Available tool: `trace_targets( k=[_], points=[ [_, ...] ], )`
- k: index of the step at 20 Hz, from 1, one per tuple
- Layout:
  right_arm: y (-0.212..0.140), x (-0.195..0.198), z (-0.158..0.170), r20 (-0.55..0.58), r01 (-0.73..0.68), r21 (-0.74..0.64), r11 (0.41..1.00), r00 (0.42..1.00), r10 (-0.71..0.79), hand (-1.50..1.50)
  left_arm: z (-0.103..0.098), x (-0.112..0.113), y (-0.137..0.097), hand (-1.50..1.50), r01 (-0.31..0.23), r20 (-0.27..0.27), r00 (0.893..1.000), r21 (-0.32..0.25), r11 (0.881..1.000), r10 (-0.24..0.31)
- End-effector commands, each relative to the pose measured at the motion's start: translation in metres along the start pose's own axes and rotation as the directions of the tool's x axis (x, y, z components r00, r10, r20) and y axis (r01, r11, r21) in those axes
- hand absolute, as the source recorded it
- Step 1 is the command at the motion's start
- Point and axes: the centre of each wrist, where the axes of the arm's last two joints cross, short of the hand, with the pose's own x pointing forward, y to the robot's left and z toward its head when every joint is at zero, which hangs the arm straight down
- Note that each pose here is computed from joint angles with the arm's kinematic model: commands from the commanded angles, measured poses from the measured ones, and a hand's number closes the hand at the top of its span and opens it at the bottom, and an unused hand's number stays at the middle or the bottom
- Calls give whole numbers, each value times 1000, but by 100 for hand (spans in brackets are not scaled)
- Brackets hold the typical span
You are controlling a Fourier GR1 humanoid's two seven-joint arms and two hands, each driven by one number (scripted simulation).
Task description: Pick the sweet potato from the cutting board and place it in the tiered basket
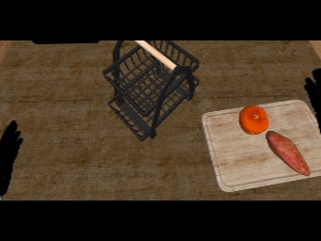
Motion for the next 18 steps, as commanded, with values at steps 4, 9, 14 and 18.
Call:
trace_targets(
  k=[4,9,14,18],
  points=[
    [61,42,13,227,105,592,799,930,-290,150,-7,41,-23,0,-35,149,987,-174,984,61],
    [3,-15,48,118,-46,348,936,993,5,-150,2,66,-46,0,-94,181,970,-345,934,165],
    [-18,-21,60,302,-95,407,909,953,-35,-150,-1,61,-51,0,-110,199,960,-381,918,198],
    [-65,18,42,419,-337,381,861,893,164,-150,6,47,-63,0,-107,173,966,-401,910,190]
  ],
)
